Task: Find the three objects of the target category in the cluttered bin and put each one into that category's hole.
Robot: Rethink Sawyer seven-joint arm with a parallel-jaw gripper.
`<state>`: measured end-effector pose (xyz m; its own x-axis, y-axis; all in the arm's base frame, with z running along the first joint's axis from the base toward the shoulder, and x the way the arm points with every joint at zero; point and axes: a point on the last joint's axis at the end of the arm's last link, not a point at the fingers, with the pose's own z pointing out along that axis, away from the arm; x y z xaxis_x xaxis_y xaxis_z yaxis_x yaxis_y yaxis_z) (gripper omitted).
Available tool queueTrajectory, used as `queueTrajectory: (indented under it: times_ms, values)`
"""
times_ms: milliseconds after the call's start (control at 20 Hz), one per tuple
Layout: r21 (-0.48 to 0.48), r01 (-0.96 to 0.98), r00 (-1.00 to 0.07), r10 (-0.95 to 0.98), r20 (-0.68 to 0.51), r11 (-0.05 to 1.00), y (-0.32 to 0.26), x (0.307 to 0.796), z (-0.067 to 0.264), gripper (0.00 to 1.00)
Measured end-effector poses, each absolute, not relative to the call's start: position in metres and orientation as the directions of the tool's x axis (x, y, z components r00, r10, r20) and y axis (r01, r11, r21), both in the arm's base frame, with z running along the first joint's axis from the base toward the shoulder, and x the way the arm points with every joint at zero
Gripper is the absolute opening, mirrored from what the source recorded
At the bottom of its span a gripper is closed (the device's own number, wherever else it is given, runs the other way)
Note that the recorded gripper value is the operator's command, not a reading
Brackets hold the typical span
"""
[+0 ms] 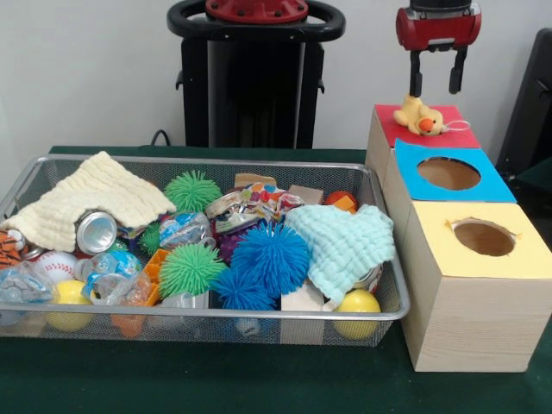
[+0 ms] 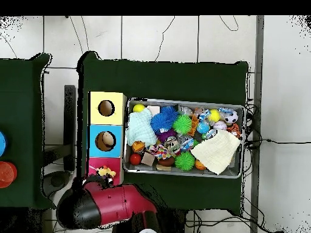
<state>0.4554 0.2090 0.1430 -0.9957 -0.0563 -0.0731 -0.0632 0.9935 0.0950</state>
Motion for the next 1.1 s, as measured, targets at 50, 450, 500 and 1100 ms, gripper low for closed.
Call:
queueTrajectory:
  times_ms: [50,450,500,1100]
  values:
    - [0.095,-0.063,-0.996,-0.056,-0.073,0.993,0.2089,0.4555,0.1432,1.0]
    - [0.093,-0.056,-0.996,-0.049,-0.073,0.994,0.2049,0.4575,0.1463,1.0]
    - [0.093,-0.056,-0.996,-0.05,-0.074,0.994,0.205,0.4576,0.1467,1.0]
    - [0.093,-0.057,-0.996,-0.05,-0.072,0.994,0.205,0.4574,0.1468,1.0]
